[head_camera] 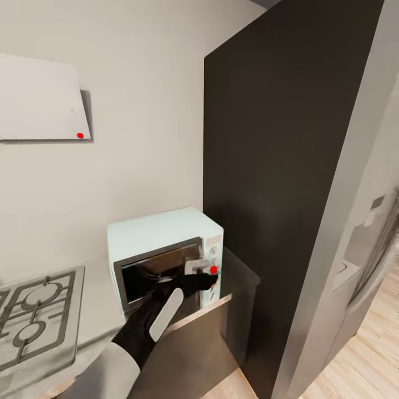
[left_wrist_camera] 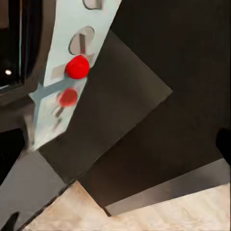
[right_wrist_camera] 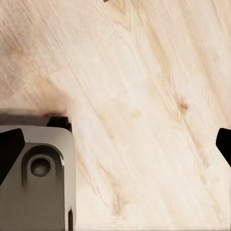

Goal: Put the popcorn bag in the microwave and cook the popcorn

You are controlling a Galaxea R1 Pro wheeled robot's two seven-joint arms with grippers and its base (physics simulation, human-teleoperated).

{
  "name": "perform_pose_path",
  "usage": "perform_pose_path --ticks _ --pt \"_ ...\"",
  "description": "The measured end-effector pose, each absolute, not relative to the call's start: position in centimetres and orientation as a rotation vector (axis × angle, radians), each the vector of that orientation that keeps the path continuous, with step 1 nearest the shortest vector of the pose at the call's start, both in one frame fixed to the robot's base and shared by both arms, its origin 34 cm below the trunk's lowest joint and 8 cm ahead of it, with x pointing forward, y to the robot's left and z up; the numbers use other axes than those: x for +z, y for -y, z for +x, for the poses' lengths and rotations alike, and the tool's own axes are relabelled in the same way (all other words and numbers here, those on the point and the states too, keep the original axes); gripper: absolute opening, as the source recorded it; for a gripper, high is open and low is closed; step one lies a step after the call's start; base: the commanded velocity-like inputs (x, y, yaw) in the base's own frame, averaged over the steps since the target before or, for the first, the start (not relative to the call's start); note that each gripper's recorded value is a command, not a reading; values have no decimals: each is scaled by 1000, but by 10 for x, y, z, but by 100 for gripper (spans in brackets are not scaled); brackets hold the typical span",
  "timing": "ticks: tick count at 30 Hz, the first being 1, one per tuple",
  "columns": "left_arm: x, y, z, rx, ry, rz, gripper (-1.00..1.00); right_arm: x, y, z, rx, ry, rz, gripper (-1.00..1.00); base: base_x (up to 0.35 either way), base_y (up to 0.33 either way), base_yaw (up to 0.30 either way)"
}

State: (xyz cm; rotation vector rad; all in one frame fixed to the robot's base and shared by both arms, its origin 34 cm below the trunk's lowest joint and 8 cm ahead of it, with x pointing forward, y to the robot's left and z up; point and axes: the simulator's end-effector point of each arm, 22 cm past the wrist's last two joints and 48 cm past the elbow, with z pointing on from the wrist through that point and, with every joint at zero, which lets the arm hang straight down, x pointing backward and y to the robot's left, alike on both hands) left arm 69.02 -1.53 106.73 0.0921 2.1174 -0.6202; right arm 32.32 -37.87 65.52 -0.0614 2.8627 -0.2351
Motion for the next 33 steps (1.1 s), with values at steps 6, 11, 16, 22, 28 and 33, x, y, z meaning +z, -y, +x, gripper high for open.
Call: perform_pose_path --ticks 6,11,16,22,28,33 --pt "980 6 665 -638 -2330 -24 100 655 376 324 -233 -2862 -70 100 -349 0 0" --pt "964 -4 667 -609 -2324 -78 100 655 377 324 -237 -2860 -75 100 -349 0 0" --pt "839 -49 597 -453 -2580 -176 100 656 378 326 -241 -2850 -86 100 -349 0 0" --pt "666 -142 354 -105 -2940 -373 100 656 371 330 -230 -2843 -95 100 -349 0 0" --pt "646 -163 298 -27 -2881 -432 100 656 370 331 -228 -2837 -98 100 -350 0 0" --pt "646 -167 298 -21 -2874 -434 100 656 370 331 -245 -2836 -233 100 -119 0 0"
